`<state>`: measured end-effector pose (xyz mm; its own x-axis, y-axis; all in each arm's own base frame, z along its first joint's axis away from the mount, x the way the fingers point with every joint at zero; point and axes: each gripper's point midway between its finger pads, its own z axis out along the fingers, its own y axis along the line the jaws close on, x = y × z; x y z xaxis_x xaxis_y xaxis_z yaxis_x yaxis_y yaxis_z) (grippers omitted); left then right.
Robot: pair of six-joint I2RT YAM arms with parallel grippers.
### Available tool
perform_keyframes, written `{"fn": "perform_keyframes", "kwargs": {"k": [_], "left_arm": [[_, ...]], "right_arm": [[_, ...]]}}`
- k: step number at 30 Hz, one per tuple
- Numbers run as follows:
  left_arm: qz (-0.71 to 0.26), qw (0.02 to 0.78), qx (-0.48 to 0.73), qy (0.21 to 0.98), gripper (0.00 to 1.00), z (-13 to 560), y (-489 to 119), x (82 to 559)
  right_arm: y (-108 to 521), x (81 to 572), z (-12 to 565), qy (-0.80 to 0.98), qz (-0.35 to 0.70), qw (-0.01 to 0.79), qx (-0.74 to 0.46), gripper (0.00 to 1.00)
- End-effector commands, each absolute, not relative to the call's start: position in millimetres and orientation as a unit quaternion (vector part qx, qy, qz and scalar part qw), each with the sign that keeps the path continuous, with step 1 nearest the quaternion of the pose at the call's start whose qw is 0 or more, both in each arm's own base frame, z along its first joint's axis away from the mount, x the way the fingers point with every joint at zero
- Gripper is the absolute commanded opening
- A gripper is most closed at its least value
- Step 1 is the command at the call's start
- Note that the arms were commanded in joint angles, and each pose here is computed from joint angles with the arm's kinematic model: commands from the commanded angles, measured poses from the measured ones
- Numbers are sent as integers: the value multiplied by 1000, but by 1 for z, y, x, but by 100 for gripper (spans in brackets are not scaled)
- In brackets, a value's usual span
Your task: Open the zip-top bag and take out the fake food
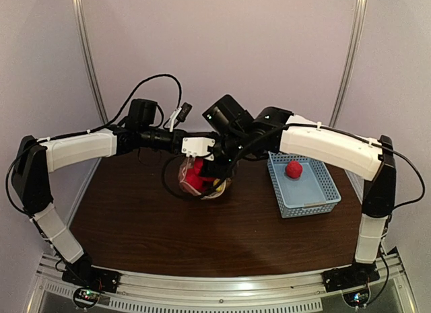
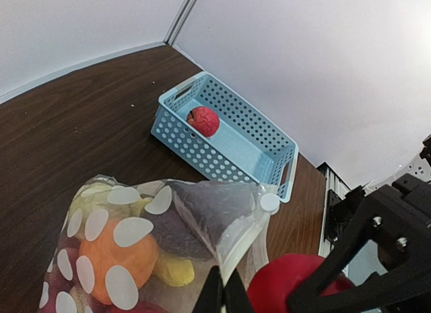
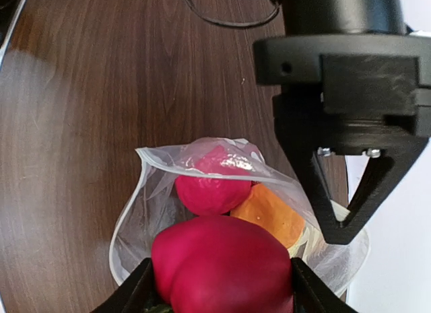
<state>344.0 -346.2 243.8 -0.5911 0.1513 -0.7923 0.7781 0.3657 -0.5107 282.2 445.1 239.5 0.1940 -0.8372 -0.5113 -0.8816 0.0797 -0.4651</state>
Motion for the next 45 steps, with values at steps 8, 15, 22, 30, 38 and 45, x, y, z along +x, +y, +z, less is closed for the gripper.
{"fn": "perform_keyframes", "kwargs": {"k": [8,15,22,30,38,45], "left_arm": [[-460,348,311,755,0,242,-343,352],[-454,349,308,759,0,240,-342,354],[-455,345,303,763,0,238,-342,355],[-458,342,303,762,0,237,-343,355],[-459,340,303,763,0,236,-343,354],[-460,337,303,764,0,233,-344,354]], "right_arm": [[414,231,267,635,121,347,-680,43],[320,278,233,706,103,341,-612,45],[195,364,207,807,82,371,-452,45],[103,413,163,868,-1,340,-362,45],[90,437,113,884,-19,297,-361,45],[98,459,101,886,-1,298,-356,45]]}}
